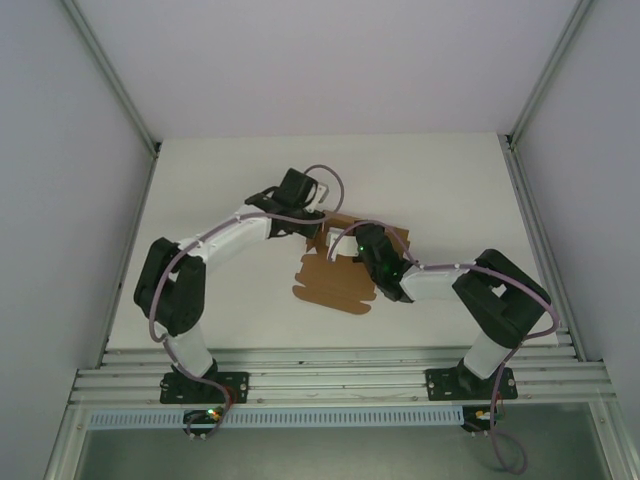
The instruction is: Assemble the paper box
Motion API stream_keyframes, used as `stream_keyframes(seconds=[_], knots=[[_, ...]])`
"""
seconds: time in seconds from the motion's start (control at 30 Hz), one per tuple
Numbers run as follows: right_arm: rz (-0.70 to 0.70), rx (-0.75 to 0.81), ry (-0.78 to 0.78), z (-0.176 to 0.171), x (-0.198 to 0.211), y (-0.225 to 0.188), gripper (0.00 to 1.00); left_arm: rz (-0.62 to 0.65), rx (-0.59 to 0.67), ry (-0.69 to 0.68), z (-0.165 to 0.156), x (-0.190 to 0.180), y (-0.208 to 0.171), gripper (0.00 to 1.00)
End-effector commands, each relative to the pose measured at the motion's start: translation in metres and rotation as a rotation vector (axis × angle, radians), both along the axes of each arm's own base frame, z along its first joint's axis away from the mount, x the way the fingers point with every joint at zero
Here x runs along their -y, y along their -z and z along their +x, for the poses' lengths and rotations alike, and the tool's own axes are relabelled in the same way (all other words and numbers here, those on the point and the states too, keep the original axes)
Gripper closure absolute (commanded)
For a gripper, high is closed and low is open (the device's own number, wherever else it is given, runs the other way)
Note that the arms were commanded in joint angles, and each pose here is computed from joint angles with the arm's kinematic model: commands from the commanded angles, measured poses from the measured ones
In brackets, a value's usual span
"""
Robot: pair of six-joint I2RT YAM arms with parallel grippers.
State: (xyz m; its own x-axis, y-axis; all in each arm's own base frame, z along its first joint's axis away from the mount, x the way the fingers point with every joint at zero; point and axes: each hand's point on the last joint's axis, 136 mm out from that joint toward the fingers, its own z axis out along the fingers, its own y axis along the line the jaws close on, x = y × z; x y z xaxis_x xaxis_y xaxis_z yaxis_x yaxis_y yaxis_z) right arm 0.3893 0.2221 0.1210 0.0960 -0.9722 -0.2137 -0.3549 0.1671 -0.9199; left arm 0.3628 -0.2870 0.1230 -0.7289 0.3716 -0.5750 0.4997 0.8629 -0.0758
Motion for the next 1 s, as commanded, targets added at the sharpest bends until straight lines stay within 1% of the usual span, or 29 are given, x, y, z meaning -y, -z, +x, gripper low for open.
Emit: stream_keyframes(seconds=[0.0, 0.07, 0.17, 0.23, 0.3, 0.4, 0.53, 0.67, 0.77, 0.8, 0.87, 0.9, 0.97], knots=[[0.127, 0.062, -0.066, -0.007, -0.027, -0.023, 1.00, 0.112, 0.047, -0.258, 0.010, -0.026, 0.003, 0.94], [0.147, 0.034, -0.078, -0.012, -0.030, -0.020, 1.00, 0.124, 0.030, -0.293, 0.008, -0.028, 0.010, 0.95], [0.153, 0.031, -0.074, -0.014, -0.030, -0.018, 1.00, 0.062, 0.004, -0.282, 0.004, -0.016, 0.015, 0.96], [0.155, 0.033, -0.065, -0.014, -0.028, -0.017, 1.00, 0.048, 0.001, -0.304, 0.004, -0.013, 0.013, 0.95], [0.158, 0.031, -0.064, -0.015, -0.029, -0.016, 1.00, 0.057, 0.007, -0.365, 0.007, -0.016, 0.010, 0.95], [0.166, 0.027, -0.067, -0.017, -0.033, -0.015, 1.00, 0.092, 0.014, -0.398, 0.008, -0.012, 0.007, 0.93], [0.160, 0.022, -0.067, -0.018, -0.033, -0.013, 1.00, 0.036, -0.043, -0.289, 0.000, 0.022, 0.013, 0.92], [0.151, 0.019, -0.070, -0.020, -0.032, -0.011, 1.00, 0.004, -0.056, -0.259, -0.004, 0.028, 0.013, 0.87], [0.149, 0.009, -0.075, -0.021, -0.029, -0.008, 1.00, -0.035, -0.056, -0.224, -0.011, 0.027, 0.005, 0.80], [0.149, 0.010, -0.073, -0.020, -0.028, -0.009, 1.00, -0.058, -0.057, -0.213, -0.014, 0.025, 0.001, 0.75], [0.148, 0.011, -0.077, -0.020, -0.026, -0.009, 1.00, -0.112, -0.054, -0.202, -0.017, 0.018, -0.011, 0.64], [0.151, 0.016, -0.079, -0.021, -0.025, -0.011, 1.00, -0.139, -0.048, -0.205, -0.018, 0.011, -0.017, 0.55], [0.152, 0.009, -0.084, -0.021, -0.023, -0.010, 1.00, -0.185, -0.027, -0.200, -0.019, -0.003, -0.030, 0.43]])
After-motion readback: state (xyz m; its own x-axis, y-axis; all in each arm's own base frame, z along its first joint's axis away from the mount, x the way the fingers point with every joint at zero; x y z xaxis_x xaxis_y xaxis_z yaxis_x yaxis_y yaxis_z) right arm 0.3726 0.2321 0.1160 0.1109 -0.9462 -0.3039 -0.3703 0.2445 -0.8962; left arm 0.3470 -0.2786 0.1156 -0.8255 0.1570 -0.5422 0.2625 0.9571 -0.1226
